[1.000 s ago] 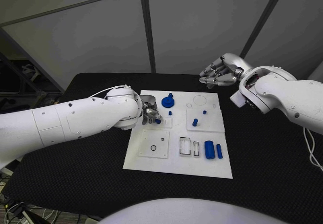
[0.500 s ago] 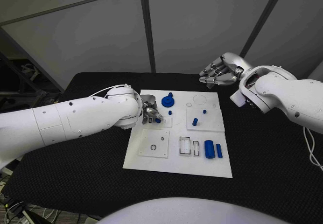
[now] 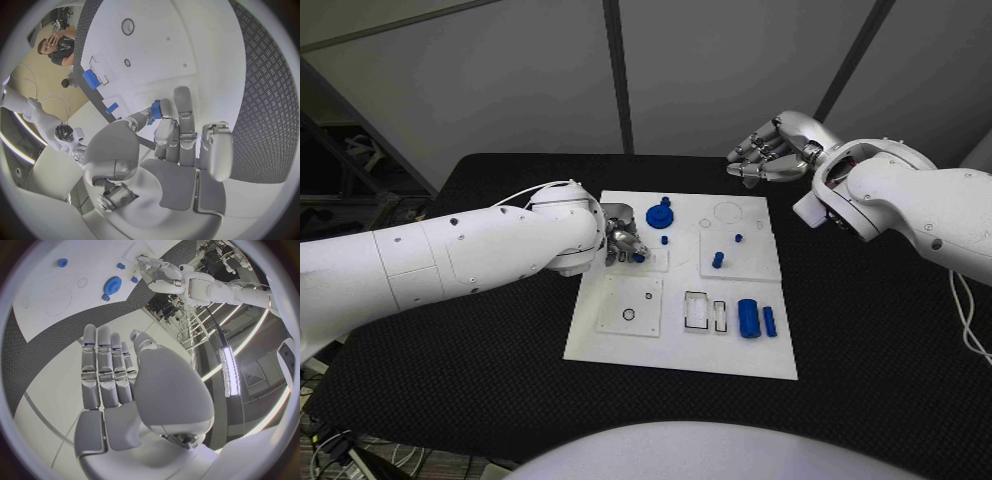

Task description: Assemble the parts on the task board

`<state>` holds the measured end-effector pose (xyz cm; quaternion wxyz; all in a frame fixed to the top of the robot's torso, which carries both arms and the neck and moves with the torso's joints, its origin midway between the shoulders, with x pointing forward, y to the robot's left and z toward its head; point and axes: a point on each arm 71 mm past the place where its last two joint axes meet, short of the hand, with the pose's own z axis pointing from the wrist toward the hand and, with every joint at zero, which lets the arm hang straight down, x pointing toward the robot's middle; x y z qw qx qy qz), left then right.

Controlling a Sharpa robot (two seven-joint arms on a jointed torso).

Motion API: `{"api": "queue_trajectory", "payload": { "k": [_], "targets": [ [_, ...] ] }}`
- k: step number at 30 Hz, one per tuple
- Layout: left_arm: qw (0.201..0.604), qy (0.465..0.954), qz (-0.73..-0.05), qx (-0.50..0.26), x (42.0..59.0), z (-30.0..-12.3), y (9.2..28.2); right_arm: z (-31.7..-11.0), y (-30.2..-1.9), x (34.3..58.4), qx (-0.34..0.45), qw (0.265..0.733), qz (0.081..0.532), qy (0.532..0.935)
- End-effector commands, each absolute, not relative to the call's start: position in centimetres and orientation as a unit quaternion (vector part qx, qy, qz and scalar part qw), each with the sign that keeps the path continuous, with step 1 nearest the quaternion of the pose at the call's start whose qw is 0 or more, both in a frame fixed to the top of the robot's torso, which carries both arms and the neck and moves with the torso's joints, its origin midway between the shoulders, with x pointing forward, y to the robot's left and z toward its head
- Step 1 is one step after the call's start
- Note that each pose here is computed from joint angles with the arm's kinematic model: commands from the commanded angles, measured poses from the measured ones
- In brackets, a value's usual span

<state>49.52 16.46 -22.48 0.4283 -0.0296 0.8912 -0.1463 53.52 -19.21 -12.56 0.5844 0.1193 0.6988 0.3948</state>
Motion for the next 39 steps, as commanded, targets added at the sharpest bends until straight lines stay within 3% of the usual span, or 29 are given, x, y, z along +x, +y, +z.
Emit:
{"api": "queue_trajectory", "payload": {
  "k": [1,39],
  "targets": [
    [0.421,0.895,-0.143,-0.026,49.47,-22.64,16.46,-12.44,-19.14,53.50,0.119,0.583,0.397,0.699],
    [0.420,0.895,-0.144,-0.032,49.82,-22.73,16.20,-12.49,-19.13,53.59,0.119,0.582,0.396,0.700]
  ]
}}
